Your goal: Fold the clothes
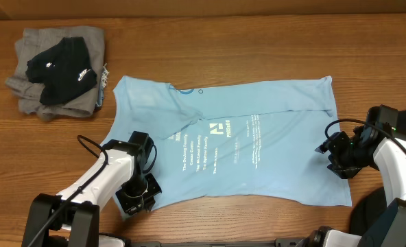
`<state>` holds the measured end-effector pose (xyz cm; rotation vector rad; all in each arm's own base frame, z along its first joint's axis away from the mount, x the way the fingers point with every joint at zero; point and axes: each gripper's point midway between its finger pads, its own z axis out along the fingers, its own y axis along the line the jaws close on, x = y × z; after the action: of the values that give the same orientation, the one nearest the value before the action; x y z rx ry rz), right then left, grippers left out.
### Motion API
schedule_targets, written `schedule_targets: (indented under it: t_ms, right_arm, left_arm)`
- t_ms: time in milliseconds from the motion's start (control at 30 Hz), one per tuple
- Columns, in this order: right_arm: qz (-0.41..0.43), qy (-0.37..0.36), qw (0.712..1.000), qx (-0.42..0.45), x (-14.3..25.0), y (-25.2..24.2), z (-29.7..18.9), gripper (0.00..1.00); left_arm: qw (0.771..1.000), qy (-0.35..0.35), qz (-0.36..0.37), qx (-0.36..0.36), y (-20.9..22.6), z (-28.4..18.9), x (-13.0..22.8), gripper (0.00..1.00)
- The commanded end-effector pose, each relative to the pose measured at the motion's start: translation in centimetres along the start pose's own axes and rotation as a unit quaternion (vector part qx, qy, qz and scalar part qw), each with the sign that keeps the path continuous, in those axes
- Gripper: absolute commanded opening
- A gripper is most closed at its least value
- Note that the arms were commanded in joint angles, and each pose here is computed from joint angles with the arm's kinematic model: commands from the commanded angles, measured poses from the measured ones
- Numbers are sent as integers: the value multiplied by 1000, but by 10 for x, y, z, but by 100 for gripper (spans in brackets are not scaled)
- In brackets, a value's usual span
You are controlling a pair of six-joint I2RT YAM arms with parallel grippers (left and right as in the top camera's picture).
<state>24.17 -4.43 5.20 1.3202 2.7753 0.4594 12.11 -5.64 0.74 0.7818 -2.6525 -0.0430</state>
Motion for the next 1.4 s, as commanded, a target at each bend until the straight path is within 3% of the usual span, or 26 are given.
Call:
schedule_targets:
  t_ms: [0,400,467,533,767,1100,1233,1367]
  right_arm:
    - [-1,-2,1000,-3,-2,1,0,60]
    - [-2,-3,1000,-6,-2,2,0,61]
    - [-2,-2,1000,-6,-2,2,0,61]
    - [-2,-2,1000,-6,-2,2,0,61]
    - [-1,-2,1000,-5,-2,2,0,61]
    - [-3,-6,1000,-7,-4,3,0,62]
    - [-3,-6,1000,-7,-4,3,0,62]
    - [-3,-6,1000,-8,-4,3,0,62]
  left_arm:
    - [999,-27,35,3,-8,-22,-14,4]
    - [974,-206,72,62,-50,-83,-95,13]
    - [968,-229,74,72,-56,-88,-104,22]
    - [962,-243,99,78,-62,-92,-109,24]
    - [954,-152,218,136,-82,-97,-63,19]
    - [923,-125,353,92,-95,-57,-19,45]
    - [914,-110,377,103,-102,-42,-4,47]
    - [920,-99,368,91,-100,-31,1,48]
